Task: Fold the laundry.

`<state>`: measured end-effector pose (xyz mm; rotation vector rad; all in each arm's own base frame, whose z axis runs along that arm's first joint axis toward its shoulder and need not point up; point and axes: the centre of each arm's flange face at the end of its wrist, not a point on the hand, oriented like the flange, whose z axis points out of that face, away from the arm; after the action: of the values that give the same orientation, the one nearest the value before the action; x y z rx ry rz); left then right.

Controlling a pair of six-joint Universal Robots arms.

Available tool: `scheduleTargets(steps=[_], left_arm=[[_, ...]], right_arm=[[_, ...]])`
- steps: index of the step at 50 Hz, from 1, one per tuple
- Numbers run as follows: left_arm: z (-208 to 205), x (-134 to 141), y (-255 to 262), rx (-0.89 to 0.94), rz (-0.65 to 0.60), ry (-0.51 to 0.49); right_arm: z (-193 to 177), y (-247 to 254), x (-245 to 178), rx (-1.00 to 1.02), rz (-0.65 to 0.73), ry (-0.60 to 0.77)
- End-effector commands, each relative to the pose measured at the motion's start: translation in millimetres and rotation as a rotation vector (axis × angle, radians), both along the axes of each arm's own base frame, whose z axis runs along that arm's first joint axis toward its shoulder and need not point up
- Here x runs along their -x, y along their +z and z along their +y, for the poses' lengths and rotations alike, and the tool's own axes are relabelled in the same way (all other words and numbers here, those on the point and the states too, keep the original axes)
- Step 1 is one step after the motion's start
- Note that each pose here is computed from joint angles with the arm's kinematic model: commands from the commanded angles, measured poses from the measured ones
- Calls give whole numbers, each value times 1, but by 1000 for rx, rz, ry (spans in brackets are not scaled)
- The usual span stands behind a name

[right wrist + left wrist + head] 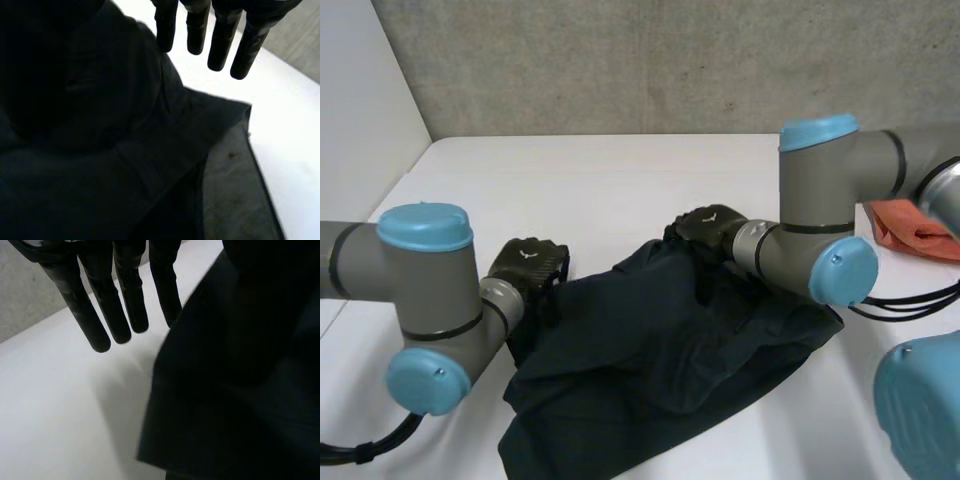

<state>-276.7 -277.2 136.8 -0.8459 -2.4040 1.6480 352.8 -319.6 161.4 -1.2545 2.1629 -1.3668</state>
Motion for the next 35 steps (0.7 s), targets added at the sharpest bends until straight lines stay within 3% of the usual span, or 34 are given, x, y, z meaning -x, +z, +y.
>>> scheduleTargets(steps=[1,9,13,20,26,35], left_arm=[[-23,10,9,61,-17,3],[-37,26,58,212,48,-7],[-27,30,83,260,77,-25],[-4,24,92,253,74,-36],[20,11,112,273,85,-22],[43,-1,148,351,128,-23]], right_arm=[[-11,2,-7,60,-27,5],[-34,67,-10,319,-140,-88],[-30,82,-6,339,-143,-97],[-9,73,8,209,-45,-100],[30,70,33,36,42,-99],[55,59,58,-57,20,-167]])
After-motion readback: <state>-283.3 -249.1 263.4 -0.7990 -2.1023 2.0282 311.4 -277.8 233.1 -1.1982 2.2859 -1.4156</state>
